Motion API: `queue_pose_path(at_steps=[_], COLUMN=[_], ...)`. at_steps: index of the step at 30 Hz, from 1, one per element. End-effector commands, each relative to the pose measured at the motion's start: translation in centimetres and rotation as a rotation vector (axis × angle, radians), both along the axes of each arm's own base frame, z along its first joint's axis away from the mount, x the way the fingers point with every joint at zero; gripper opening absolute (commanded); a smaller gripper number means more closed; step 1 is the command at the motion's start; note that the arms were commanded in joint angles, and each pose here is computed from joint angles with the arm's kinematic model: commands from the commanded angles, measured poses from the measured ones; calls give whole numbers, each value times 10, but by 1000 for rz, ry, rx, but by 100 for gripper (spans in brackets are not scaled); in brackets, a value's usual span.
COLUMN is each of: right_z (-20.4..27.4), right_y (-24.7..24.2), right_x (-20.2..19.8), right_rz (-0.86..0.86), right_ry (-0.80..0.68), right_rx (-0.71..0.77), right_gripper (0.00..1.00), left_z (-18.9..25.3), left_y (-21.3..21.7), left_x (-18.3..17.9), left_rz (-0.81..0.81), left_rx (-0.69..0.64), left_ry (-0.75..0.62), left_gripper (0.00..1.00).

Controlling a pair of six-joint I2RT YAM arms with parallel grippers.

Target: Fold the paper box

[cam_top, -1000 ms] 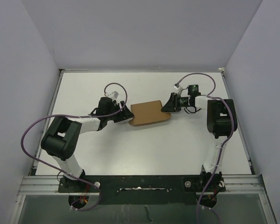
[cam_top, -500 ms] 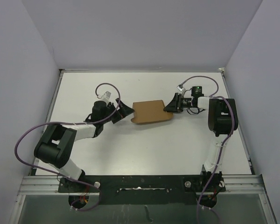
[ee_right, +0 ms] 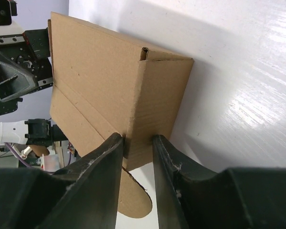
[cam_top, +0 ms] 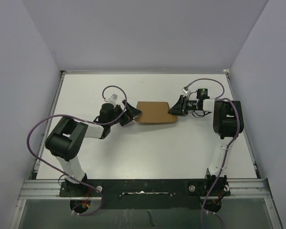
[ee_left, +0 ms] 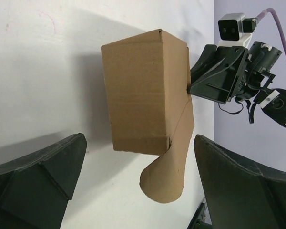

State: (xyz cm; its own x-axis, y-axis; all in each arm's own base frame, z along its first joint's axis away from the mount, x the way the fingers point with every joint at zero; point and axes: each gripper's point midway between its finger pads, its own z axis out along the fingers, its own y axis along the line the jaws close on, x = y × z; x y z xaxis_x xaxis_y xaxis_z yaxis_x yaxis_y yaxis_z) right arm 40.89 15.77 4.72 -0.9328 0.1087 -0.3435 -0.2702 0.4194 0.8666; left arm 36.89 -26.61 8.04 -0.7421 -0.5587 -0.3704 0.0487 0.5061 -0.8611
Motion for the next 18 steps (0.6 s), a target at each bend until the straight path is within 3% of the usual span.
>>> queue_pose_path(at_steps=[1, 4, 14, 18], right_z=[-24, -25, -24, -22], right_y=[-8, -8, -8, -7], right_x=[2, 2, 3, 3], right_rz=[-27, -26, -23, -19], right_ry=[18, 18, 13, 9], right_rx=[-61, -62, -63, -60], right_gripper=[30, 30, 30, 30], left_z=[25, 19, 19, 19], left_y=[-14, -18, -29, -31], left_x=[21, 26, 36, 35], left_rz=[-6, -3, 8, 8], left_rx=[-76, -77, -101, -116], left_ry=[-88, -75, -67, -58], left_gripper=[98, 96, 76, 58])
